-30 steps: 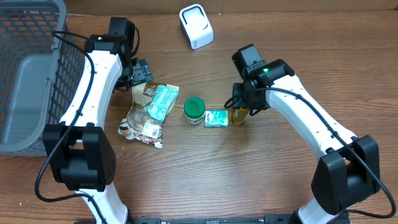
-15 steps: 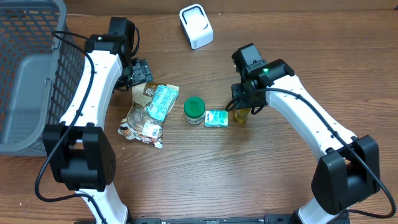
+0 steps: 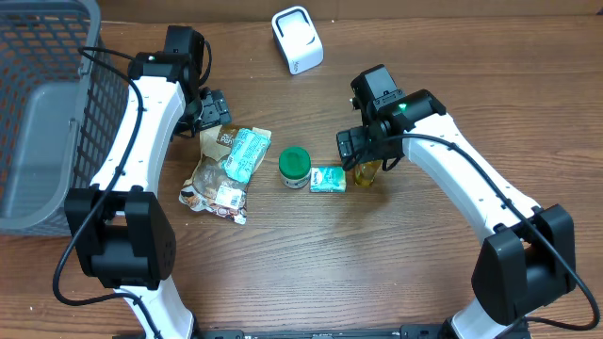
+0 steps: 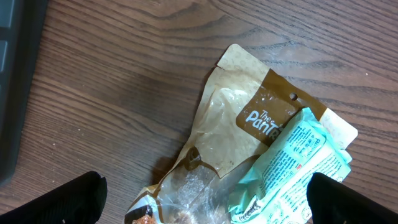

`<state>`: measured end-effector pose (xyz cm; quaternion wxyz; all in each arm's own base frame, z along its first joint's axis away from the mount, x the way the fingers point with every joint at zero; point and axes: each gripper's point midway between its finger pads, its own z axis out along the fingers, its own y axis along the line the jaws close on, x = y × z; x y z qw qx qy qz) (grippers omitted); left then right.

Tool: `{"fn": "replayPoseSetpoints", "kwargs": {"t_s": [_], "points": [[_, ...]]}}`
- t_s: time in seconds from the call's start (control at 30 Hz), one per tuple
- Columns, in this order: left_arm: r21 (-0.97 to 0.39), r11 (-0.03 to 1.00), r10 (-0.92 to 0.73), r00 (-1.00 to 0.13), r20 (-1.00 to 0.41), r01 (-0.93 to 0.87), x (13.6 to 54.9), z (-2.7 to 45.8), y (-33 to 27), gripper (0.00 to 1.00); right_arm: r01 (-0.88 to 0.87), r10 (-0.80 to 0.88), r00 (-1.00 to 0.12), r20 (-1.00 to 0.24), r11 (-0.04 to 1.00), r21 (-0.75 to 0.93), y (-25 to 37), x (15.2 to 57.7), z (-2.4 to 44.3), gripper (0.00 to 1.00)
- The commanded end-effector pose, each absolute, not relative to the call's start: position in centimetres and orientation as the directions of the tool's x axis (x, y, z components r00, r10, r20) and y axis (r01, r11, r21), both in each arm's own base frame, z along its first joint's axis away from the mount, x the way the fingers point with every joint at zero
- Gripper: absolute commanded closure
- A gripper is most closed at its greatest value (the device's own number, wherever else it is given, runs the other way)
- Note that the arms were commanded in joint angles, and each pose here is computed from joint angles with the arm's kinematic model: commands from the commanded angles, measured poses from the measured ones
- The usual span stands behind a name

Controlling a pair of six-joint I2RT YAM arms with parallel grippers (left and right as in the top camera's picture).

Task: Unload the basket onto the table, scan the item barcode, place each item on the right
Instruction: 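Lower the right gripper around the Vim bottle and close on it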

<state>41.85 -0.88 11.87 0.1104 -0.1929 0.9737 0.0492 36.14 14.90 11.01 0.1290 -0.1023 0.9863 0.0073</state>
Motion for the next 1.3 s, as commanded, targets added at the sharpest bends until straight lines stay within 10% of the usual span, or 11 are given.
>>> {"fn": "replayPoseSetpoints", "kwargs": {"t_s": [0.0,0.67,0.97,1.27], "points": [[0.063,0.923,-0.354,-0.903,-0.244,-0.379,42.1,12.1,-0.7,0.0,-0.155,-0.151,-0.954,-0.259,0.988,-0.006,14.8,36.2,10.9,0.0],[0.063,0.923,-0.354,-0.903,-0.244,-0.379,42.1,12.1,-0.7,0.0,-0.05,-0.04,-0.975,-0.217,0.998,0.043,15.0,35.3,10.7,0.01],[0.063,0.923,-0.354,-0.903,-0.244,-0.379,42.1,12.1,-0.7,0.0,-0.035,-0.026,-0.978,-0.209,0.998,0.043,14.9,35.1,10.6,0.33],[0.063,0.923,-0.354,-0.903,-0.244,-0.379,42.1,12.1,-0.7,0.0,-0.035,-0.026,-0.978,-0.208,0.999,0.042,14.8,34.9,9.5,0.39]]}}
